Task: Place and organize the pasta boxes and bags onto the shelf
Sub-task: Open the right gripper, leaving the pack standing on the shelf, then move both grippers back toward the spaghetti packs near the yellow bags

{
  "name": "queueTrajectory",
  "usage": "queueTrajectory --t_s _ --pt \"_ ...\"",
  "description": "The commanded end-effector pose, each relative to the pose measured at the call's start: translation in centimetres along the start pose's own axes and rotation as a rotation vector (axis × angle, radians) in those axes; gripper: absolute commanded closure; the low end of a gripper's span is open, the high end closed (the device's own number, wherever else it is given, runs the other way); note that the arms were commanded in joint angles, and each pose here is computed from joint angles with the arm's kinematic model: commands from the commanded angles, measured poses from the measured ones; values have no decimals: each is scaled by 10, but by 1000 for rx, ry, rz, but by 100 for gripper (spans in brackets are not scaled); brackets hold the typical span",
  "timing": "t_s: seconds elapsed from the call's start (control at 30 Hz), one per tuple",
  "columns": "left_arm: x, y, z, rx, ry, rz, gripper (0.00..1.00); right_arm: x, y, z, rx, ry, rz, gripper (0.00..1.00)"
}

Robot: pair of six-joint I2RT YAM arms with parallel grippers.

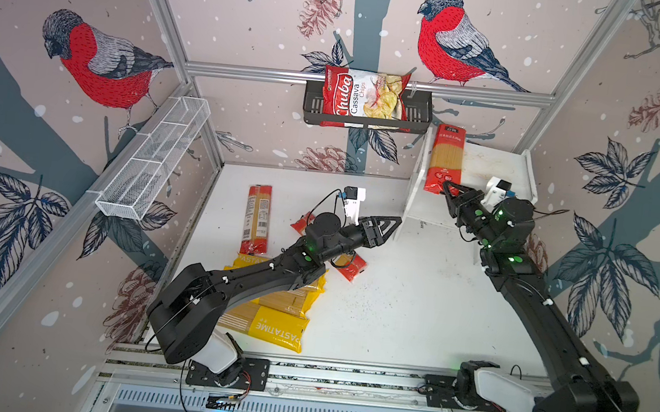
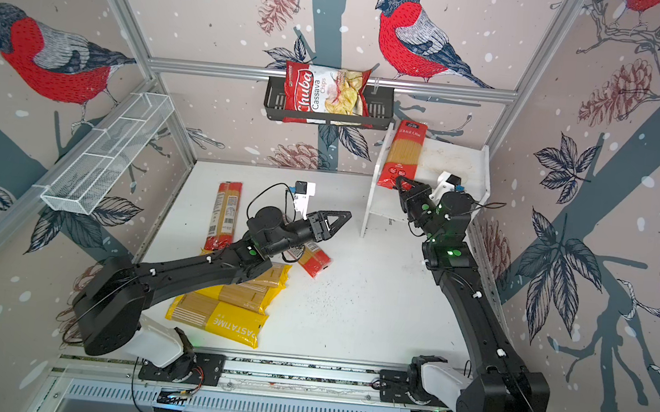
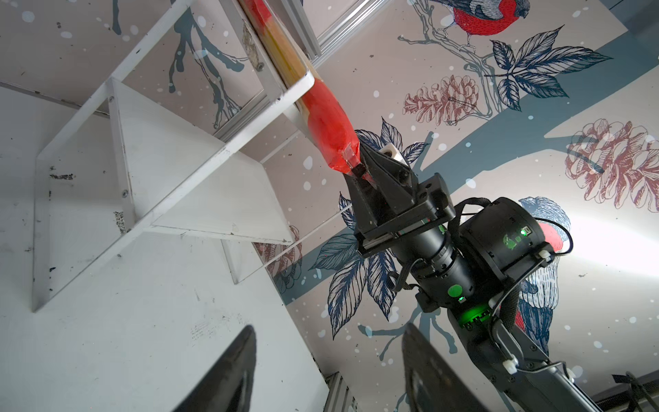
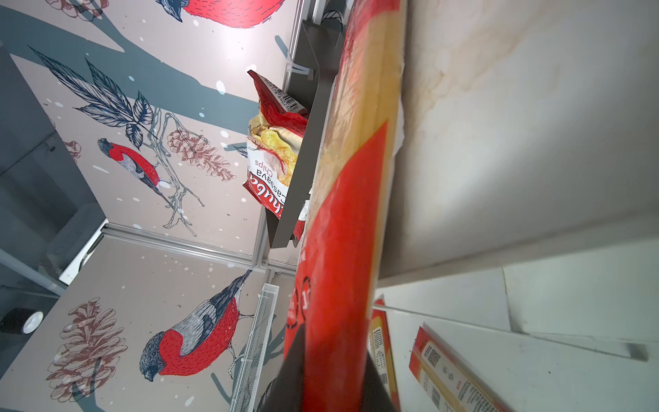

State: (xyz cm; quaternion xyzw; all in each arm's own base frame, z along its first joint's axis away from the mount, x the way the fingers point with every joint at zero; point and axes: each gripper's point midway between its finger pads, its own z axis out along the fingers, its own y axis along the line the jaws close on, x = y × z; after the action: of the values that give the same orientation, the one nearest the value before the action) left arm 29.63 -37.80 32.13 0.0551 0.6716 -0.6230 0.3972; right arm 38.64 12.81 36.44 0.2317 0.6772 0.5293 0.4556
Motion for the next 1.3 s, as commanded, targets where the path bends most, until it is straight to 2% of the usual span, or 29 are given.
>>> queueTrajectory --t_s 0.0,0.07,0.1,0.27,0.37,0.6,0.87,0.97,1.1,1.27 --pt "-3 1 -2 -10 -15 29 36 -1 14 -1 -65 6 -33 82" --pt "-1 2 -2 -12 -12 29 36 -1 14 -2 -68 12 -35 82" --pt "-1 3 -2 -15 -12 32 36 -1 14 -4 -70 16 -40 78" --pt "-3 12 -9 -85 -15 74 36 8 19 -14 -64 51 -106 50" --pt "-3 23 -18 -159 -16 116 35 19 8 -27 -22 76 -133 43" --pt "-2 70 -65 -394 -50 146 35 75 -27 -58 53 149 -186 40" --pt "18 147 -133 -712 -56 68 35 191 -79 -73 169 332 -327 41" --pt "24 162 -152 -766 -66 48 35 228 -98 -72 221 399 -425 41" --pt "29 176 -171 -819 -78 36 35 265 -114 -61 284 475 -618 41" --pt "31 184 -184 -856 -75 39 35 299 -141 -37 362 607 -842 33"
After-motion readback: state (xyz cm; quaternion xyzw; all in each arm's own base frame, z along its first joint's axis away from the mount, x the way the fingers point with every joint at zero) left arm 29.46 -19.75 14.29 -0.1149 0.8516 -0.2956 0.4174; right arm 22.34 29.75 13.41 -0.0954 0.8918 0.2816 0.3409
